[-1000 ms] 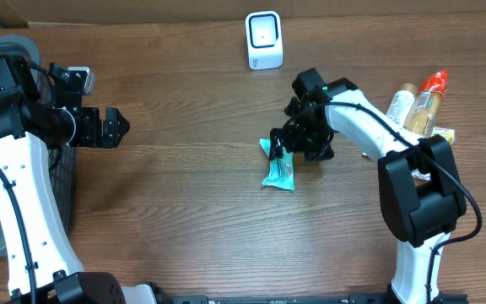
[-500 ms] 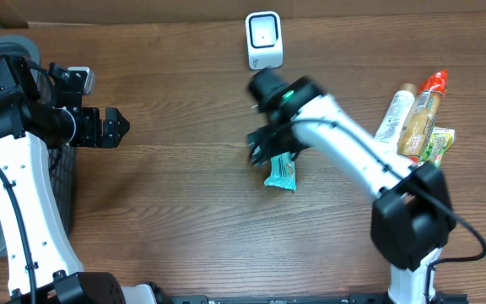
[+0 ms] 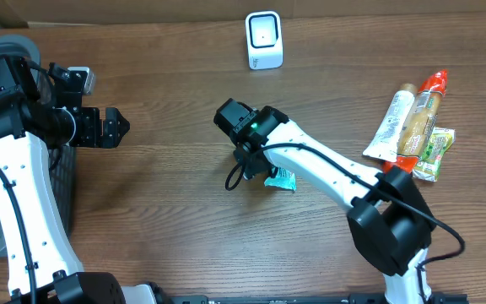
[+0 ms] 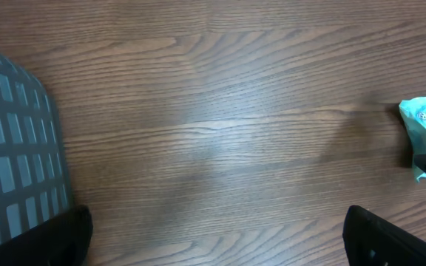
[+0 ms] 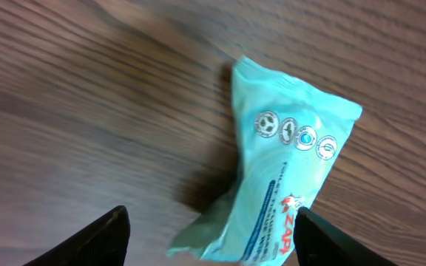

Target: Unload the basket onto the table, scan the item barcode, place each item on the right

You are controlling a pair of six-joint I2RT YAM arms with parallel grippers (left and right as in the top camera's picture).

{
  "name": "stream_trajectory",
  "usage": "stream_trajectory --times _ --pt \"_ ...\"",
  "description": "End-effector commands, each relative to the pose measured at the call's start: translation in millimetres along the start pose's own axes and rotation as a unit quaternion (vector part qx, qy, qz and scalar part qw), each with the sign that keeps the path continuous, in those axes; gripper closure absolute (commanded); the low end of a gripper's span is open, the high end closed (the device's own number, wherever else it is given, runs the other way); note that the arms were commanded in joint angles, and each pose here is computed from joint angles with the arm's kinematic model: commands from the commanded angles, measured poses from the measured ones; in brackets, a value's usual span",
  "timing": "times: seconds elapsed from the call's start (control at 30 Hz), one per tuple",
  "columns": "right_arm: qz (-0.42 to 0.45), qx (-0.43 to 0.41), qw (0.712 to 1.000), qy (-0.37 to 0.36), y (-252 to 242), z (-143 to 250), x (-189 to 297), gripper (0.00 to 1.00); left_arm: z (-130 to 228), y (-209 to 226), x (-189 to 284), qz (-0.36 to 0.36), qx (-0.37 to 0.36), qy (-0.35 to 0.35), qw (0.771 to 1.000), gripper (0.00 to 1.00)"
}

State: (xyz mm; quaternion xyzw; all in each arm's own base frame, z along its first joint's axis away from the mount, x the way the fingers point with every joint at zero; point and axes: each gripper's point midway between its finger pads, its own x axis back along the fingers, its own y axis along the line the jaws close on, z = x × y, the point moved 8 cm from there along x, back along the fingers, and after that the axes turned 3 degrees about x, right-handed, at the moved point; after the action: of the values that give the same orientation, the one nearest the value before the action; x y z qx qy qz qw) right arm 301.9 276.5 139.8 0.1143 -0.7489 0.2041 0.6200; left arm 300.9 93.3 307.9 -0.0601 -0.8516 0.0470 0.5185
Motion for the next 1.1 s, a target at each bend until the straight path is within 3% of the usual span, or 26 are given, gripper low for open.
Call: stream_trajectory --times 0.0,0.13,0.37,0.47,0.7,0.77,0.8,0.93,1.07 --pt "0.051 0.003 0.999 0.000 1 3 -11 0.28 -1 -2 -3 0.007 -0.014 0.000 1.000 0.00" --pt "0.093 0.005 0.996 -0.002 2 4 -18 0.28 -1 -2 -3 0.007 -0.014 0.000 1.000 0.00" --pt "0.115 0.018 0.992 0.057 6 18 -49 0.34 -2 -2 -3 0.007 -0.014 0.000 1.000 0.00" --pt "0.121 0.025 0.990 0.075 8 22 -57 0.42 -1 -2 -3 0.007 -0.014 0.000 1.000 0.00" --pt "0.124 0.028 0.989 0.079 8 24 -59 0.76 -1 -2 -3 0.007 -0.014 0.000 1.000 0.01" --pt "0.125 0.028 0.989 0.079 8 25 -59 0.93 -1 -2 -3 0.007 -0.014 0.000 1.000 0.00" --pt "0.125 0.028 0.989 0.079 8 25 -59 0.96 -1 -2 -3 0.007 -0.014 0.000 1.000 0.01" --pt "0.099 0.025 0.991 0.088 11 23 -49 0.96 -2 -2 -3 0.007 -0.014 0.000 1.000 0.00" --pt "-0.024 0.031 0.997 0.069 21 11 -15 0.96 -1 -2 -3 0.007 -0.014 0.000 1.000 0.01"
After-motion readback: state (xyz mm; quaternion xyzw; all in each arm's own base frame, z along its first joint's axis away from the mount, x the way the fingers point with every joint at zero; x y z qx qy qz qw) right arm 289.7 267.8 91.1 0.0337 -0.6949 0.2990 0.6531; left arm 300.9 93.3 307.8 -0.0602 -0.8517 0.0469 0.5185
